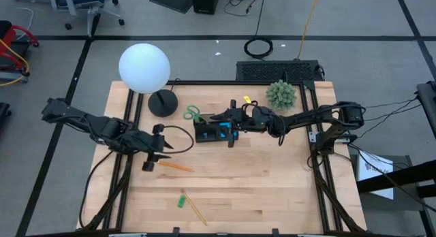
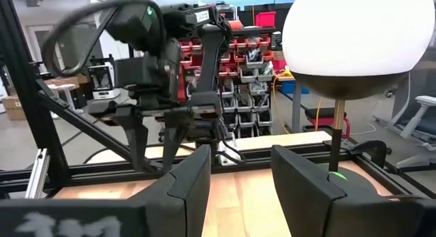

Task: Pick and place office supplies into organizer
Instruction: Put the orange pencil into the black desk organizer

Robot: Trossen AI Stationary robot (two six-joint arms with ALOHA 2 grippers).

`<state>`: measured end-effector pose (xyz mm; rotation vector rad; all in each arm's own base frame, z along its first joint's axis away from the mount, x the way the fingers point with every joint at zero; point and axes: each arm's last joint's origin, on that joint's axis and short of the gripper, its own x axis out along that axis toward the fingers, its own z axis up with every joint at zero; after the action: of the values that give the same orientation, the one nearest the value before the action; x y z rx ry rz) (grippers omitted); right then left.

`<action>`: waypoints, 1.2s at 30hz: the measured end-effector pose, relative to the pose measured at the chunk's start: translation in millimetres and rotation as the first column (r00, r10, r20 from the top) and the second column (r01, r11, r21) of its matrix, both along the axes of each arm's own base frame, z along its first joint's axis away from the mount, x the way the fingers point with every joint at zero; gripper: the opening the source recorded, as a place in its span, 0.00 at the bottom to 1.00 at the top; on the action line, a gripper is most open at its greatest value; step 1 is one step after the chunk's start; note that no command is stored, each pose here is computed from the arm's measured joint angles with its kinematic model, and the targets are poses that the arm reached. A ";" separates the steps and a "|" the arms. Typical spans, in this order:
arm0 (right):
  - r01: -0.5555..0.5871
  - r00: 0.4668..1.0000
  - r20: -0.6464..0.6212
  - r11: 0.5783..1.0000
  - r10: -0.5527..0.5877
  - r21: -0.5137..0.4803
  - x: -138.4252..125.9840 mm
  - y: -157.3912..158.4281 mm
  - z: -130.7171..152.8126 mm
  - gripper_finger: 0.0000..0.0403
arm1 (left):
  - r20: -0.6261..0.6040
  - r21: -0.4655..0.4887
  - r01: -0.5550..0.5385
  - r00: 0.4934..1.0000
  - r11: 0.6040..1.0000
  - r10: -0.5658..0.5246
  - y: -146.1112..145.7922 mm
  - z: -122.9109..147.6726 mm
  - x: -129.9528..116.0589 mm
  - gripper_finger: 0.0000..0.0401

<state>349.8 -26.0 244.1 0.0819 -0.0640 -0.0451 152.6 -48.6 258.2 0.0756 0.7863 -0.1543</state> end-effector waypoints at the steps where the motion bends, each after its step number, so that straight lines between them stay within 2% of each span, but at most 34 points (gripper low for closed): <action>1: 0.002 1.000 0.002 1.000 -0.002 -0.001 0.0 -0.5 0.2 0.36 | -0.011 -0.011 -0.014 1.000 1.000 0.014 -0.5 -1.4 1.5 0.43; 5: 0.012 1.000 0.025 1.000 -0.011 -0.025 -0.4 -3.2 2.5 0.35 | -0.023 -0.089 -0.093 0.996 0.992 0.091 -2.4 -2.9 6.8 0.43; 9: 0.019 0.999 0.048 0.999 -0.018 -0.029 -0.8 -5.3 4.7 0.36 | -0.033 -0.184 -0.179 0.984 0.966 0.176 -2.8 -1.5 7.8 0.43; 12: 0.019 0.999 0.051 0.999 -0.018 -0.030 -0.9 -5.3 5.0 0.36 | -0.063 -0.250 -0.182 0.983 0.951 0.172 -4.1 -1.3 6.9 0.43; 17: 0.021 0.999 0.049 0.999 -0.019 -0.047 -0.9 -5.3 4.9 0.35 | -0.153 -0.395 -0.272 0.961 0.877 0.229 -6.8 -1.6 6.1 0.43; 22: 0.021 0.999 0.048 0.999 -0.019 -0.048 -0.9 -5.3 4.9 0.35 | -0.203 -0.431 -0.310 0.949 0.848 0.243 -11.6 -2.8 3.1 0.43; 24: 0.021 0.999 0.048 0.999 -0.019 -0.048 -0.9 -5.3 4.8 0.35 | -0.202 -0.425 -0.292 0.953 0.857 0.225 -14.4 -3.1 1.8 0.43; 27: 0.021 0.999 0.048 0.999 -0.019 -0.048 -0.9 -5.3 4.8 0.34 | -0.190 -0.375 -0.193 0.973 0.907 0.128 -22.8 -5.8 0.3 0.43; 31: 0.021 0.999 0.047 0.999 -0.019 -0.048 -0.9 -5.3 4.8 0.34 | -0.218 -0.290 -0.070 0.976 0.955 0.005 -32.7 -12.8 -3.0 0.43; 34: 0.021 0.999 0.047 0.999 -0.019 -0.048 -0.9 -5.3 4.8 0.34 | -0.343 -0.179 -0.022 0.939 0.984 -0.042 -35.8 -25.5 -10.2 0.43; 36: 0.021 0.999 0.047 0.999 -0.019 -0.048 -0.9 -5.3 4.8 0.34 | -0.441 -0.082 -0.019 0.897 0.996 -0.019 -34.9 -34.8 -15.2 0.43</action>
<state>349.0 -31.3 248.9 0.0338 -0.1128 -0.0617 137.3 -83.5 223.4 -0.0425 1.2348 -0.2081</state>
